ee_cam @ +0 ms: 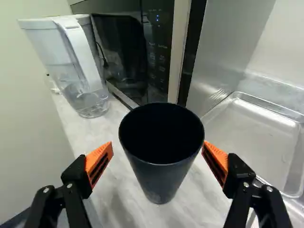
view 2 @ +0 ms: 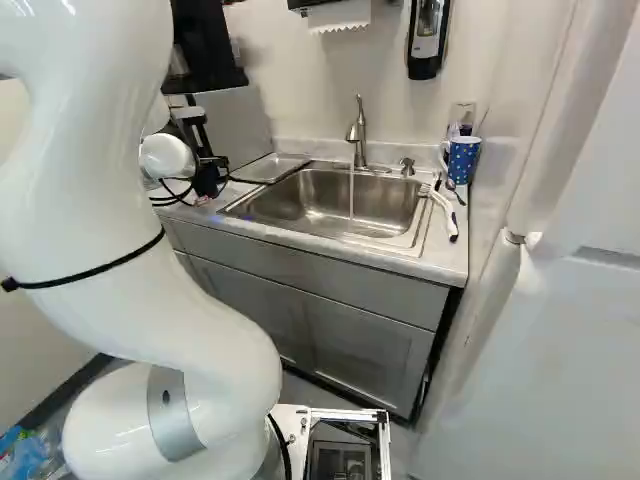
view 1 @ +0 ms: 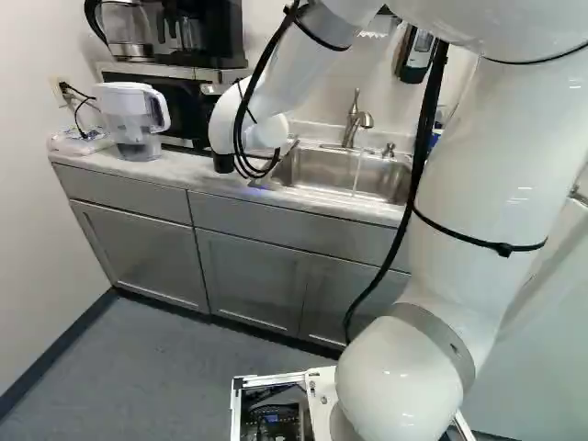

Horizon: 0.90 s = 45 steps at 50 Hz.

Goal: Rinse the cup and place it in the tray

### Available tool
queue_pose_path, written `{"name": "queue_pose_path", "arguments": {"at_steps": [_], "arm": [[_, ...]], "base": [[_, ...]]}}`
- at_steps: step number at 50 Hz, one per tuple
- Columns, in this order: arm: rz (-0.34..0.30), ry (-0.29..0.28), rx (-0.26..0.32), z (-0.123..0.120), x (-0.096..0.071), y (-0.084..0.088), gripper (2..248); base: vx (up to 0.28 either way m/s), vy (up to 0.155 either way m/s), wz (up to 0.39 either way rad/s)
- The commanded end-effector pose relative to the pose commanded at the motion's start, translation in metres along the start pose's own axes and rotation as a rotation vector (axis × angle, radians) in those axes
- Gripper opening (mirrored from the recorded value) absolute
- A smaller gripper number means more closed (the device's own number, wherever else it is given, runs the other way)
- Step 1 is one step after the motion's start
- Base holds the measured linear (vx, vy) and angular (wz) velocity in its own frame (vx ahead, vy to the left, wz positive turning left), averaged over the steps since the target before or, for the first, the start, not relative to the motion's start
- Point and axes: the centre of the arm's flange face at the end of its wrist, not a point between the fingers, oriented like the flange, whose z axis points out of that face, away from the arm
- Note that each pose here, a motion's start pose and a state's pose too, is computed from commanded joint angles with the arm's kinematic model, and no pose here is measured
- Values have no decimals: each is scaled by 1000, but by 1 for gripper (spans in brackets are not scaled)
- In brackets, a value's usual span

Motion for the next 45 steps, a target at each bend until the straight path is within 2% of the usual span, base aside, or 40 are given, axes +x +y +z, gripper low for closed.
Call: {"name": "queue_pose_path", "arguments": {"at_steps": [14, 34, 35, 39, 40, 45], "arm": [[0, -29, 0, 0, -3, 0, 247], [0, -29, 0, 0, -3, 0, 247], [0, -29, 0, 0, -3, 0, 218], [0, -29, 0, 0, -3, 0, 218], [0, -29, 0, 0, -3, 0, 180], [0, -29, 0, 0, -3, 0, 180]], "base": [[0, 0, 0], [0, 0, 0], [0, 0, 0], [0, 0, 0], [0, 0, 0], [0, 0, 0]]}}
